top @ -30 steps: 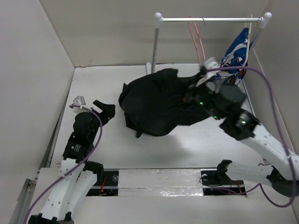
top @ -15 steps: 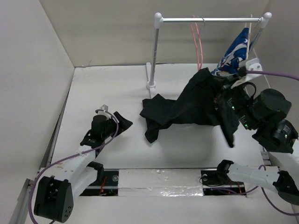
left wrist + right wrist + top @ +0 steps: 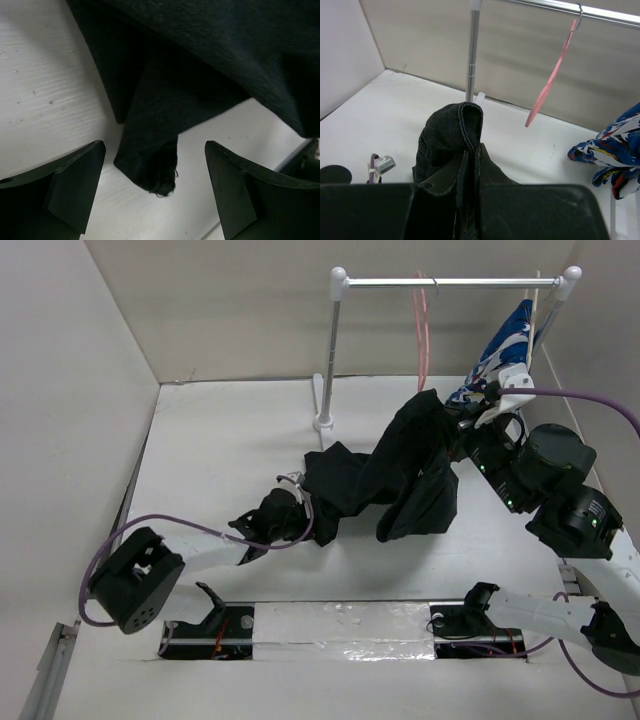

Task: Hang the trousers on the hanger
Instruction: Flatten out the trousers at the center of the board.

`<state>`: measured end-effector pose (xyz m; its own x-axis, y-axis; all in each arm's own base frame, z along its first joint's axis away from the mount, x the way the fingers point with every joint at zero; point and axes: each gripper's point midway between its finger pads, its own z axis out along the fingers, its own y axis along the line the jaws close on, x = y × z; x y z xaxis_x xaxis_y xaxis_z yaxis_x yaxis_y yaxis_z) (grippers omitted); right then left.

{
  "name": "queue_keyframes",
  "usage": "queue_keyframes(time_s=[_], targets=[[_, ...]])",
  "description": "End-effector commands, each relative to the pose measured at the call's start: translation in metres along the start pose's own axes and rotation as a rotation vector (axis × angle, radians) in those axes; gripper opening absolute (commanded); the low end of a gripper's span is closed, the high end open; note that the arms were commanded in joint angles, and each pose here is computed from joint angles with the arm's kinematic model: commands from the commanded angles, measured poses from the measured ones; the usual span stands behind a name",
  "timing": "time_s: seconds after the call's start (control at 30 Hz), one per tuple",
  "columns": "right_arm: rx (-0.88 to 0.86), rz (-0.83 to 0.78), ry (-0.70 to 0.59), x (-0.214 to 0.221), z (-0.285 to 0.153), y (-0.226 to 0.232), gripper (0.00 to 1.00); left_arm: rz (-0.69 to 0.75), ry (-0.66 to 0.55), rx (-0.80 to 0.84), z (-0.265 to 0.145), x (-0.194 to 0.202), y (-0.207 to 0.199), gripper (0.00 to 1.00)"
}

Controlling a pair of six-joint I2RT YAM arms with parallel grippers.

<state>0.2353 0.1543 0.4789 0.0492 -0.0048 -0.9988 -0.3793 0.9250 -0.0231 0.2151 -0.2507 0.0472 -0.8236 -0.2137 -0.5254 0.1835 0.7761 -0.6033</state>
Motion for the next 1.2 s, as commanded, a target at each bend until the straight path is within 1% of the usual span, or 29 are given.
queue_keyframes(time_s=[0.0, 0.03, 0.13, 0.17, 0.2, 0.27, 0.33, 0.4, 0.43, 0.5, 0.53, 0.57, 0.6, 0.63, 0.67, 0.7, 0.73, 0.77, 0.8, 0.83, 0.87, 0.9, 0.93, 0.97, 1.0, 1.07, 1.1, 1.13, 1.17], targets=[[0.03, 0.05, -0.115, -0.037, -0.013, -0.014, 0.0, -0.004, -0.087, -0.051, 0.014, -0.015, 0.002, 0.79], [0.029, 0.047, -0.112, -0.037, -0.013, -0.014, 0.0, -0.01, -0.107, -0.096, 0.019, -0.017, 0.011, 0.79], [0.021, 0.039, -0.106, -0.034, -0.012, -0.013, 0.0, -0.012, -0.128, -0.101, 0.031, -0.026, 0.008, 0.82], [0.019, 0.041, -0.106, -0.032, -0.012, -0.012, 0.0, -0.004, -0.122, -0.123, 0.035, -0.026, 0.008, 0.81], [0.013, 0.045, -0.112, -0.032, -0.012, -0.012, 0.0, -0.007, -0.15, -0.132, 0.041, -0.04, 0.0, 0.77], [0.001, 0.049, -0.118, -0.033, -0.015, -0.011, 0.0, -0.005, -0.205, -0.218, 0.048, -0.057, 0.009, 0.45], [-0.001, 0.047, -0.107, -0.03, -0.018, -0.012, 0.0, -0.023, -0.296, -0.311, 0.038, -0.084, 0.02, 0.0], [-0.005, 0.045, -0.101, -0.028, -0.024, -0.015, 0.0, -0.042, -0.321, -0.364, 0.018, -0.098, 0.03, 0.0], [-0.013, 0.045, -0.096, -0.027, -0.027, -0.014, 0.0, -0.063, -0.418, -0.357, -0.008, -0.126, 0.028, 0.0], [-0.063, 0.049, -0.081, -0.023, -0.034, -0.008, 0.0, -0.109, -0.468, -0.391, -0.038, -0.139, 0.044, 0.0], [-0.105, 0.048, -0.068, -0.018, -0.035, 0.0, 0.0, -0.159, -0.572, -0.372, -0.072, -0.167, 0.048, 0.0], [-0.155, 0.043, -0.047, -0.013, -0.037, 0.01, 0.0, -0.179, -0.551, -0.439, -0.077, -0.162, 0.07, 0.0], [-0.252, 0.047, -0.038, -0.011, -0.04, 0.028, 0.0, -0.205, -0.64, -0.397, -0.108, -0.179, 0.064, 0.0], [-0.308, 0.043, -0.017, -0.007, -0.037, 0.042, 0.0, -0.222, -0.687, -0.39, -0.126, -0.19, 0.067, 0.0], [-0.375, 0.052, -0.019, -0.011, -0.041, 0.056, 0.0, -0.238, -0.766, -0.374, -0.16, -0.205, 0.071, 0.0], [-0.522, 0.063, -0.026, -0.016, -0.051, 0.085, 0.0, -0.236, -0.803, -0.367, -0.182, -0.216, 0.067, 0.0], [-0.588, 0.068, -0.024, -0.02, -0.052, 0.101, 0.0, -0.226, -0.835, -0.344, -0.202, -0.222, 0.06, 0.0], [-0.639, 0.078, -0.034, -0.027, -0.057, 0.11, 0.0, -0.223, -0.83, -0.413, -0.219, -0.22, 0.073, 0.0], [-0.73, 0.098, -0.079, -0.05, -0.073, 0.119, 0.0, -0.216, -0.833, -0.429, -0.23, -0.221, 0.072, 0.0], [-0.758, 0.102, -0.098, -0.059, -0.079, 0.12, 0.0, -0.199, -0.874, -0.415, -0.254, -0.231, 0.058, 0.0], [-0.774, 0.127, -0.122, -0.069, -0.088, 0.117, 0.0, -0.19, -0.851, -0.436, -0.259, -0.226, 0.059, 0.14], [-0.776, 0.165, -0.143, -0.079, -0.097, 0.111, 0.0, -0.125, -0.847, -0.438, -0.269, -0.229, 0.05, 0.34], [-0.76, 0.185, -0.166, -0.084, -0.104, 0.103, 0.0, -0.124, -0.843, -0.469, -0.275, -0.226, 0.052, 0.61], [-0.733, 0.214, -0.212, -0.093, -0.119, 0.085, 0.0, -0.132, -0.808, -0.51, -0.277, -0.216, 0.058, 0.67], [-0.67, 0.237, -0.206, -0.089, -0.117, 0.072, 0.0, -0.124, -0.803, -0.537, -0.279, -0.212, 0.063, 0.71], [-0.57, 0.263, -0.203, -0.08, -0.123, 0.047, 0.0, -0.116, -0.84, -0.574, -0.287, -0.207, 0.07, 0.75], [-0.514, 0.277, -0.184, -0.072, -0.121, 0.037, 0.0, -0.115, -0.845, -0.59, -0.286, -0.205, 0.075, 0.77], [-0.375, 0.279, -0.138, -0.052, -0.106, 0.019, 0.0, -0.131, -0.818, -0.614, -0.277, -0.198, 0.086, 0.84], [-0.31, 0.263, -0.092, -0.034, -0.102, 0.01, 0.0, -0.151, -0.813, -0.64, -0.274, -0.196, 0.093, 0.85]])
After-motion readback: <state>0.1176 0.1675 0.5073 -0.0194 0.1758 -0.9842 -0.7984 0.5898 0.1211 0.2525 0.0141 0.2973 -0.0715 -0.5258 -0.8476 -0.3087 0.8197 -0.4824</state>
